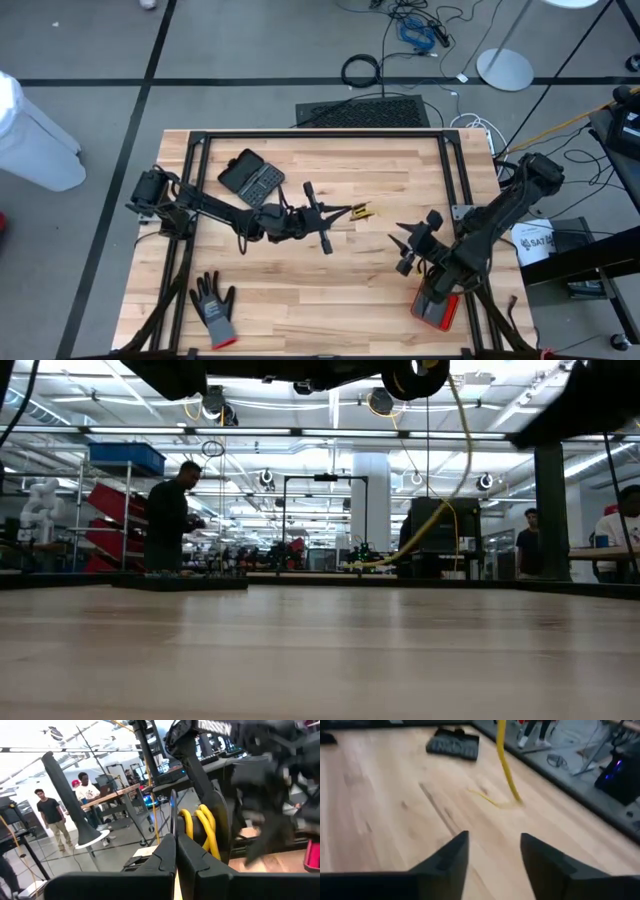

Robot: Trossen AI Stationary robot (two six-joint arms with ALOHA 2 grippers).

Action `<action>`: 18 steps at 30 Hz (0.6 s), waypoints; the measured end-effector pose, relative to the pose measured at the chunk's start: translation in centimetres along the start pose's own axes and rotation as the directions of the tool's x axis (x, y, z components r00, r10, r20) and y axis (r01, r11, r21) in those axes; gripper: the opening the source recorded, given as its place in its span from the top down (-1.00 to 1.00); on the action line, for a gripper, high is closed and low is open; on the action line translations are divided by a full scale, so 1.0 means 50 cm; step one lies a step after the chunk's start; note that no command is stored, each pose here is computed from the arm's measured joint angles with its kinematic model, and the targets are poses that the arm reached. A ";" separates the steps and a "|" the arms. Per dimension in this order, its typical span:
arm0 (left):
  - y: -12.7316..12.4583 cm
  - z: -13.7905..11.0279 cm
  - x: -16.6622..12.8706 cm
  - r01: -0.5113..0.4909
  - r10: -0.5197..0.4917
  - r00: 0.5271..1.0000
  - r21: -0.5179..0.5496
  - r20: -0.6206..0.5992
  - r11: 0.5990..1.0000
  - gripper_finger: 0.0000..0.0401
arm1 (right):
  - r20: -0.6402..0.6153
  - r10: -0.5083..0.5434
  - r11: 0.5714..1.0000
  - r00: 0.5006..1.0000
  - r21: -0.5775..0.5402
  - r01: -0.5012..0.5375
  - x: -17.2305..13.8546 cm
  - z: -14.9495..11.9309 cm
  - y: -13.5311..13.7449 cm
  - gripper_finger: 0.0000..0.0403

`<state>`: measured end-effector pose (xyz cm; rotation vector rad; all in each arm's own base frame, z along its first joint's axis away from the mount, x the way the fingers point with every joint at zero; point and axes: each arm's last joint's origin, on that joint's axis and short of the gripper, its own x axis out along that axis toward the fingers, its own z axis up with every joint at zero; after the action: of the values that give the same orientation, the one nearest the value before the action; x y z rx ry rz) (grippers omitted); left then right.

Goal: Coil cords
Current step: Coil the yellow wire onto the spool

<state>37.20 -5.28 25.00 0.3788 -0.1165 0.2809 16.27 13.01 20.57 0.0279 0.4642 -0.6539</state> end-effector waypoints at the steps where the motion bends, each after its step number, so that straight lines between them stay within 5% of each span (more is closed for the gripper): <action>1: 0.001 -0.001 0.001 -0.003 0.003 1.000 0.000 -0.002 1.000 0.99 | -0.004 -0.002 1.000 1.000 0.006 0.002 0.007 -0.015 -0.004 0.08; 8: 0.007 -0.001 0.003 -0.016 0.016 1.000 0.017 0.004 1.000 0.99 | 0.066 -0.035 0.999 0.997 -0.021 0.037 0.027 -0.044 -0.016 -0.22; 18: 0.007 0.002 0.002 -0.019 0.019 1.000 0.010 0.017 1.000 0.99 | 0.075 -0.047 0.999 0.996 -0.003 0.047 0.046 -0.040 -0.010 -0.20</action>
<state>37.19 -4.96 25.24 0.3907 -0.1353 0.2971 16.79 11.61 17.87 -0.0126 0.3948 -0.6974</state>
